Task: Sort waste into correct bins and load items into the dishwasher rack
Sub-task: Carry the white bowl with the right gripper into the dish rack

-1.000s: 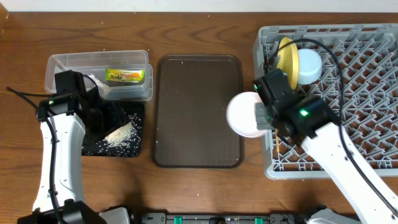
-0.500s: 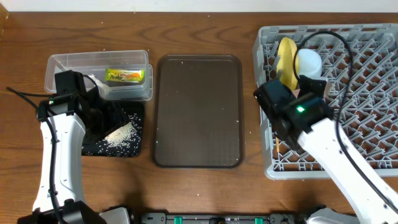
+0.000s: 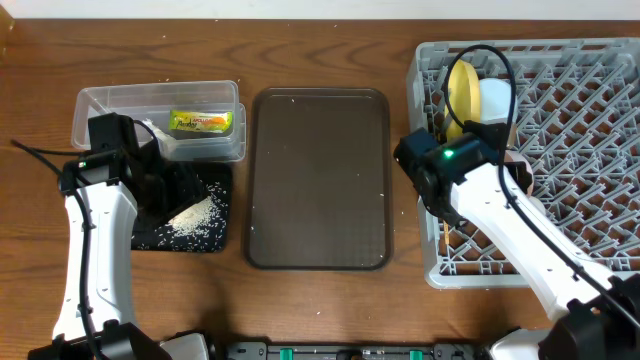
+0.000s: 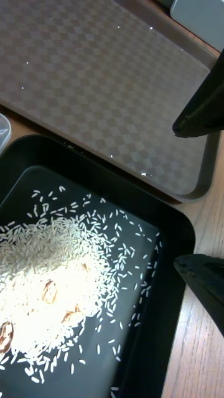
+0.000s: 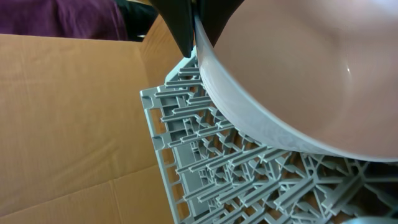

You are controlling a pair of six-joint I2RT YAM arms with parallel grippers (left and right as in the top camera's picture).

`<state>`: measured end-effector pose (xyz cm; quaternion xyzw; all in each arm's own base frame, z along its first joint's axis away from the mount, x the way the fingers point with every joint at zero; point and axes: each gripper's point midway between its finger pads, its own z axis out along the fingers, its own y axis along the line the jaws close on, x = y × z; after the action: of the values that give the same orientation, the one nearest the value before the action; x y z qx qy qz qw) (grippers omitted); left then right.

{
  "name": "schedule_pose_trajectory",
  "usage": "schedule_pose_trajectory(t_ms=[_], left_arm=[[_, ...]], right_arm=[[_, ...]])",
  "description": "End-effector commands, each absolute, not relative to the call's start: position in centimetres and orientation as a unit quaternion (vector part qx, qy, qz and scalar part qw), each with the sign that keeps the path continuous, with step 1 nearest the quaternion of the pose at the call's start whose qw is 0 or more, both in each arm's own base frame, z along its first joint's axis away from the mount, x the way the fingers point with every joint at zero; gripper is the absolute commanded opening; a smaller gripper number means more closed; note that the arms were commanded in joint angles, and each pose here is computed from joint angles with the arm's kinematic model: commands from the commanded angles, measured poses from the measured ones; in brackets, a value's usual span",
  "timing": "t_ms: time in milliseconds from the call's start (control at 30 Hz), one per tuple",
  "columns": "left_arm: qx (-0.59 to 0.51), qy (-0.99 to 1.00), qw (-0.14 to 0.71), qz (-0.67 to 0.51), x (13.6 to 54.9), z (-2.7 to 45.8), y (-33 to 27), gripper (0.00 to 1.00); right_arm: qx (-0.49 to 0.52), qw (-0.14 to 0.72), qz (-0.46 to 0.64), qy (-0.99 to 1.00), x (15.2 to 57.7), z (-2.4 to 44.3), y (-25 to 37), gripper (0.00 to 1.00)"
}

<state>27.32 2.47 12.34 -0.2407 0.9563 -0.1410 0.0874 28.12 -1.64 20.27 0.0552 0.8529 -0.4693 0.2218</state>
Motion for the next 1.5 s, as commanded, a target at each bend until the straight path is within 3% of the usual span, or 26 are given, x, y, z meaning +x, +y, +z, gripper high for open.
schedule_pose_trajectory(t_ms=[0,700,1467], left_arm=[[-0.242,0.956,0.090,-0.140,27.4,12.5,2.6,0.63],[-0.242,0.956,0.090,-0.140,27.3,12.5,2.6,0.63],[-0.242,0.956,0.089,-0.140,27.3,12.5,2.6,0.64]], right_arm=[[0.059,0.228,-0.491,0.839,28.6,20.4,-2.2,0.01],[0.051,0.172,-0.473,0.863,28.0,15.6,-1.4,0.01],[0.035,0.209,-0.548,0.809,28.0,19.2,-3.0,0.01]])
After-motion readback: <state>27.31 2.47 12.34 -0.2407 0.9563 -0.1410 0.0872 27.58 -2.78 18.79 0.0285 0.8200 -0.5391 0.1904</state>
